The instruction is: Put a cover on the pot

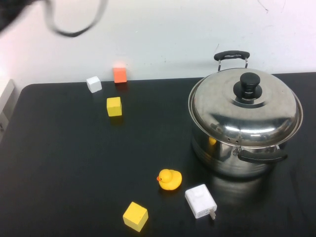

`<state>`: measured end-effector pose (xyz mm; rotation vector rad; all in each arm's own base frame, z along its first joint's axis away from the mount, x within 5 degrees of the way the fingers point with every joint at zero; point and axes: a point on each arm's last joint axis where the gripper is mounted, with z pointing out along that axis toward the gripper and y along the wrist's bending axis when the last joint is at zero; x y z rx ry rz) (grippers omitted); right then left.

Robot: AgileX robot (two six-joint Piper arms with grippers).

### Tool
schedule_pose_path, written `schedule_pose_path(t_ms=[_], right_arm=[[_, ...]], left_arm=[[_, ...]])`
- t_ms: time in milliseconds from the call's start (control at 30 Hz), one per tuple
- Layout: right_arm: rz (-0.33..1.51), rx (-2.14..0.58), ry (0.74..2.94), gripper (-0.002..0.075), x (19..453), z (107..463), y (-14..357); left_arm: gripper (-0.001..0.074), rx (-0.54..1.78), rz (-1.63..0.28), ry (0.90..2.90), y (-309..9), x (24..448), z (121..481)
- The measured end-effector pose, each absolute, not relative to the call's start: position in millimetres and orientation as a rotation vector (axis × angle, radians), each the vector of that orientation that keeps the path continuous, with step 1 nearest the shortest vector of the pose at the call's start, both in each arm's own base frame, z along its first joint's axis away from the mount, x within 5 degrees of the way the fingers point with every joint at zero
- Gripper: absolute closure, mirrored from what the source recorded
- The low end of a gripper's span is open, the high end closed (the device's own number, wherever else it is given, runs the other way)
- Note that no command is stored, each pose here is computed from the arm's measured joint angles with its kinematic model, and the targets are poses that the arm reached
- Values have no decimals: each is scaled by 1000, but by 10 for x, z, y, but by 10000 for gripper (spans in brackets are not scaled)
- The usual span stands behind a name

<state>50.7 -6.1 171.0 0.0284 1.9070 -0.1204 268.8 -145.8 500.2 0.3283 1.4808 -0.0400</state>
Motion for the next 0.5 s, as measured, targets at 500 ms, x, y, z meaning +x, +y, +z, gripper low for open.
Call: schedule_pose_path(t_ms=[500], right_arm=[[-120, 28, 1907, 728, 507, 1710, -61]], left_arm=[[735, 311, -345, 1428, -787, 1428, 4435]])
